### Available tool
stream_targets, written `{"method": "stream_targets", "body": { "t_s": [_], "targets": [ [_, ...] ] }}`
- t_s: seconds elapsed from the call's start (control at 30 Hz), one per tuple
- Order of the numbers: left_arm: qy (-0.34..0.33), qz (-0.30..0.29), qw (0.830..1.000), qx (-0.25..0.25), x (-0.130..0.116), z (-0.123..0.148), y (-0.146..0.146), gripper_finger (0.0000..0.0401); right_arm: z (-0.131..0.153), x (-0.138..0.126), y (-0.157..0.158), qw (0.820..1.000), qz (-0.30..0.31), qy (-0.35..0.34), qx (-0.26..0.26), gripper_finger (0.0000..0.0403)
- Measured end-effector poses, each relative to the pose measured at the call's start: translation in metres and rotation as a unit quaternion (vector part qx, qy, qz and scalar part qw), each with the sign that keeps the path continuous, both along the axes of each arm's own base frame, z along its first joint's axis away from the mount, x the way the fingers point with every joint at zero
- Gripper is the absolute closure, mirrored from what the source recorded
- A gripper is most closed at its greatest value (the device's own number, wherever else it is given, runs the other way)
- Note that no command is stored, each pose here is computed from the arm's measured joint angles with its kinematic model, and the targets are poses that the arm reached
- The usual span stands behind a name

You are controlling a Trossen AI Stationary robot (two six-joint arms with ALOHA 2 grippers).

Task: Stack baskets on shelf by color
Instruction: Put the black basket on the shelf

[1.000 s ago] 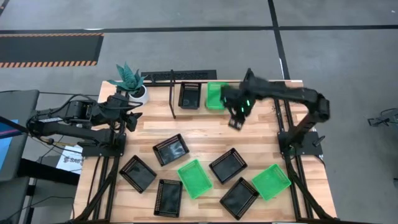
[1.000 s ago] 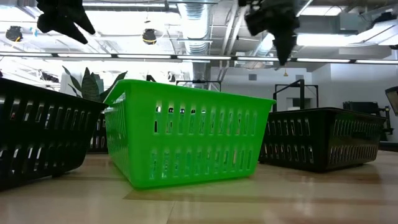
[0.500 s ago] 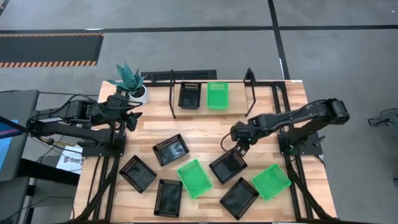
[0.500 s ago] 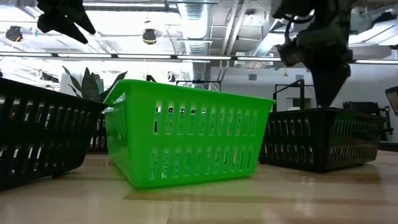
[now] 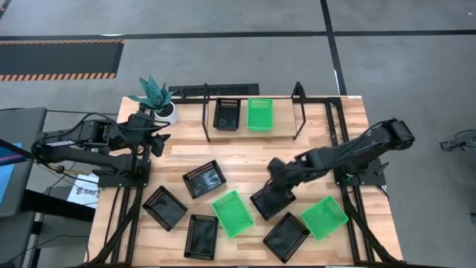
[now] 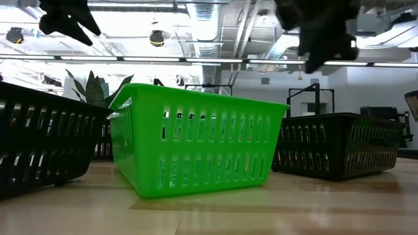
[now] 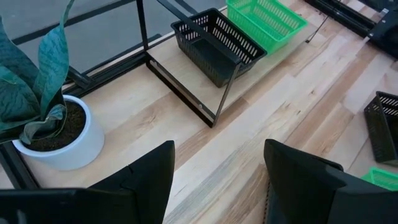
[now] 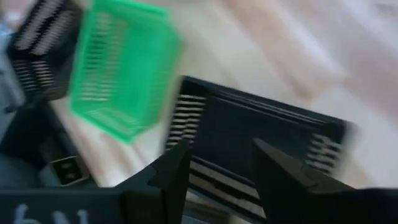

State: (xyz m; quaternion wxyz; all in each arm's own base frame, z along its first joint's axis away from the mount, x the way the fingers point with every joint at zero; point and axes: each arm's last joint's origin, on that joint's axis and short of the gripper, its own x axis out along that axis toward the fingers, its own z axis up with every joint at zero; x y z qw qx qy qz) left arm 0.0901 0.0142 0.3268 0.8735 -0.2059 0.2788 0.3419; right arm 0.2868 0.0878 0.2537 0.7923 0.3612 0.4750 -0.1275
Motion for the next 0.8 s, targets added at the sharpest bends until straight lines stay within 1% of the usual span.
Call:
{"method": "stream_targets", "body": {
  "t_s": [0.07, 0.17, 0.3, 0.43, 0.53, 0.67, 0.8],
  "targets": [
    [0.001, -0.002, 1.0, 0.002, 0.0, 0.0, 0.0, 0.0165, -0.004, 0.013, 0.012, 1.0, 0.018, -0.01, 0.003, 0.0222],
    [0.001, -0.003, 1.0, 0.003, 0.0, 0.0, 0.0, 0.0165, -0.009, 0.031, 0.027, 0.999, 0.033, 0.0, -0.001, 0.0232],
    [0.007, -0.009, 1.0, 0.009, 0.0, 0.0, 0.0, 0.0165, -0.017, 0.048, 0.042, 0.998, 0.045, 0.048, -0.017, 0.0246],
    [0.013, -0.016, 1.0, 0.016, 0.0, 0.0, 0.0, 0.0165, -0.028, 0.058, 0.055, 0.992, 0.053, 0.11, -0.037, 0.0258],
    [0.017, -0.022, 0.999, 0.022, 0.0, 0.0, 0.0, 0.0165, -0.035, 0.065, 0.064, 0.99, 0.058, 0.125, -0.042, 0.0263],
    [0.02, -0.025, 0.999, 0.025, 0.0, 0.0, 0.0, 0.0165, -0.045, 0.072, 0.073, 0.989, 0.049, 0.136, -0.04, 0.0258],
    [0.023, -0.03, 0.999, 0.03, 0.0, 0.0, 0.0, 0.0165, -0.052, 0.072, 0.076, 0.988, 0.033, 0.146, -0.048, 0.0235]
  ]
}}
